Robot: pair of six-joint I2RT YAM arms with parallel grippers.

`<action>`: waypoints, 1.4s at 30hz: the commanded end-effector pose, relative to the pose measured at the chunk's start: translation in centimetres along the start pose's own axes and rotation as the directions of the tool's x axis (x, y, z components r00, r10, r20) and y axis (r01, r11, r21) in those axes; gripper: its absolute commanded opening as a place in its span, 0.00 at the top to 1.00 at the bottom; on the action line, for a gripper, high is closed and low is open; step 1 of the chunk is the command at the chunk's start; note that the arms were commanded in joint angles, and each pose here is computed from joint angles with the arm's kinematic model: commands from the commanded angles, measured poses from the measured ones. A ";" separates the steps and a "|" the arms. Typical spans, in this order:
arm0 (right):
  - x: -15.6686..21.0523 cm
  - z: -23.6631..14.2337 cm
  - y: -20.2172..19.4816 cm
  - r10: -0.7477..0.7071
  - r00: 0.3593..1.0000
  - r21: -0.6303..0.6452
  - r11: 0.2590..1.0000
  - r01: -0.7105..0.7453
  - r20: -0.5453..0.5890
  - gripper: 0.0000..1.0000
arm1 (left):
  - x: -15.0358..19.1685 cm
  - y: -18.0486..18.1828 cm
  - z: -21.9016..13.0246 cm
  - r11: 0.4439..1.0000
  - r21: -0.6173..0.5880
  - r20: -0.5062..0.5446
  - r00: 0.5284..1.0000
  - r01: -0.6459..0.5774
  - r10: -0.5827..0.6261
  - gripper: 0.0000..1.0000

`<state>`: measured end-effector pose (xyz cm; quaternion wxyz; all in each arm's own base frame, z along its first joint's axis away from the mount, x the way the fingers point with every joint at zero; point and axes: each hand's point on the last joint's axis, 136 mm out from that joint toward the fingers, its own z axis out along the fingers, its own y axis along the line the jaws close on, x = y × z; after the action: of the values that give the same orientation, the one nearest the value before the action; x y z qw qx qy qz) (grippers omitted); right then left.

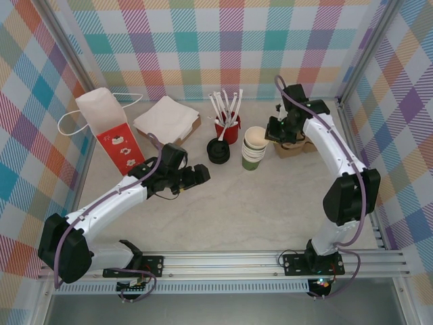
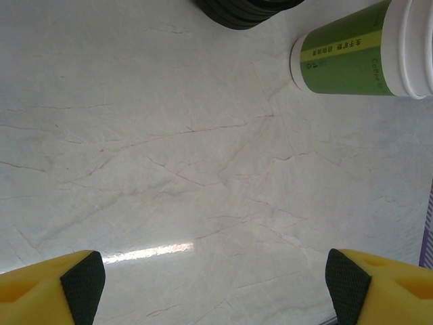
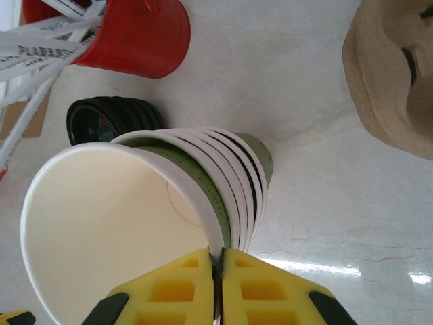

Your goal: Pack the takeout coffee

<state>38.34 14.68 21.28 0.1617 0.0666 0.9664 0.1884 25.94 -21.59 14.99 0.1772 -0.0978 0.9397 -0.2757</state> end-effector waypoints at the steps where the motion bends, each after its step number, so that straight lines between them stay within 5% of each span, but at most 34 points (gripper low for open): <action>1: -0.4 -3.6 1.4 -0.045 0.997 -0.025 0.999 0.047 0.068 0.94 | -0.6 -0.7 -1.3 1.000 -0.003 0.037 0.999 -0.020 0.020 0.13; 12: 0.7 -9.9 3.6 -0.072 0.982 -0.090 0.992 0.088 0.172 0.97 | -1.2 -0.3 -2.9 1.000 -0.021 0.099 0.995 -0.022 0.024 0.12; 20: 6.0 -11.7 4.8 -0.070 0.983 -0.145 0.985 0.095 0.172 0.97 | -1.4 0.4 -4.1 0.999 -0.048 0.139 0.990 -0.021 0.027 0.11; 29: 12.3 -6.9 6.7 -0.141 0.986 -0.185 0.971 0.154 0.084 0.97 | -1.4 0.8 -5.2 0.999 -0.051 0.168 0.985 -0.017 0.025 0.11; 42: 16.0 4.8 8.6 -0.302 0.953 -0.049 0.952 0.301 -0.031 0.97 | -0.9 2.3 -6.8 0.997 -0.082 0.201 0.979 -0.006 0.023 0.11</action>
<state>24.38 26.11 16.26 0.1485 -0.0863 0.9681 0.1825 24.66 -16.86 19.33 0.2678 -0.1245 0.9250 -0.2389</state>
